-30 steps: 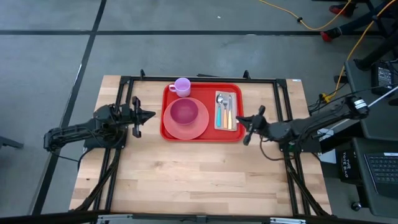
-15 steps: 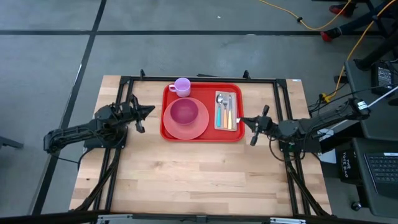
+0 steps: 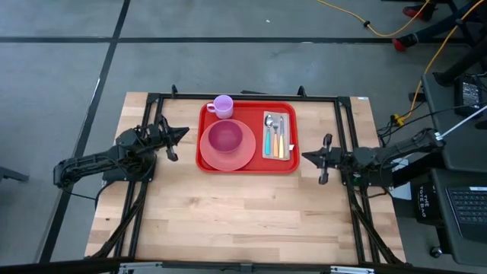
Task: Set up tray
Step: Return to Home Position
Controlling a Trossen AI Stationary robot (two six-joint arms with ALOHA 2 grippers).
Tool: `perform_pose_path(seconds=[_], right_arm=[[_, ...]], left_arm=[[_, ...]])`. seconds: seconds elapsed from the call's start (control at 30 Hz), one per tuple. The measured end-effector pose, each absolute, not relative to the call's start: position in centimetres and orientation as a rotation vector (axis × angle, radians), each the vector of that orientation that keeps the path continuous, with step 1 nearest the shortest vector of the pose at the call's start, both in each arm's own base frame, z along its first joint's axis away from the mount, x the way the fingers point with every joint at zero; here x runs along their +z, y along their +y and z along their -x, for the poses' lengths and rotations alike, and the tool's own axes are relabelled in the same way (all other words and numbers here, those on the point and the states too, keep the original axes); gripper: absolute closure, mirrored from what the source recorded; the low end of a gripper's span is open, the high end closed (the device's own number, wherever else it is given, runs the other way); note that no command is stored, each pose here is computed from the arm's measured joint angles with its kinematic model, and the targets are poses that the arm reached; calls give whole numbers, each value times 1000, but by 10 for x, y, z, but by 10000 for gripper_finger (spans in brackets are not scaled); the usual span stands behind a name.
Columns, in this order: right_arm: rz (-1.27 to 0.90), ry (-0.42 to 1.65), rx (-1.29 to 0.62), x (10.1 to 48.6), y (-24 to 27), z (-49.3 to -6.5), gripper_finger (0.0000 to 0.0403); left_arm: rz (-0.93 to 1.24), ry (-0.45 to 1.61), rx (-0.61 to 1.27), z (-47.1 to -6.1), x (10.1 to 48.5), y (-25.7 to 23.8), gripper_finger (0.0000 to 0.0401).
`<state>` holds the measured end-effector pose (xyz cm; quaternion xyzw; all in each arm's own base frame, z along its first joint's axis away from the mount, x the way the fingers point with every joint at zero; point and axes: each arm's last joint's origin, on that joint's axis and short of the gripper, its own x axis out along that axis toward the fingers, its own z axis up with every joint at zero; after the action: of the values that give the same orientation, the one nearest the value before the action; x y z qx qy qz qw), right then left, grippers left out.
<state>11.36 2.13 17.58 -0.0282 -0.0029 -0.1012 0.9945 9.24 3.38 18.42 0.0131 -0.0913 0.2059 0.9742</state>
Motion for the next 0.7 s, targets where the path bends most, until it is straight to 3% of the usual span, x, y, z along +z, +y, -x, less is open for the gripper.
perform_pose_path(seconds=[0.27, 0.7], right_arm=[[30, -7, -67, 169, 24, -110, 398], [-127, -2, -63, 168, 24, -110, 377]], left_arm=[[-27, -184, 415, -92, 184, 34, 394], [-26, -185, 415, -92, 184, 34, 394]])
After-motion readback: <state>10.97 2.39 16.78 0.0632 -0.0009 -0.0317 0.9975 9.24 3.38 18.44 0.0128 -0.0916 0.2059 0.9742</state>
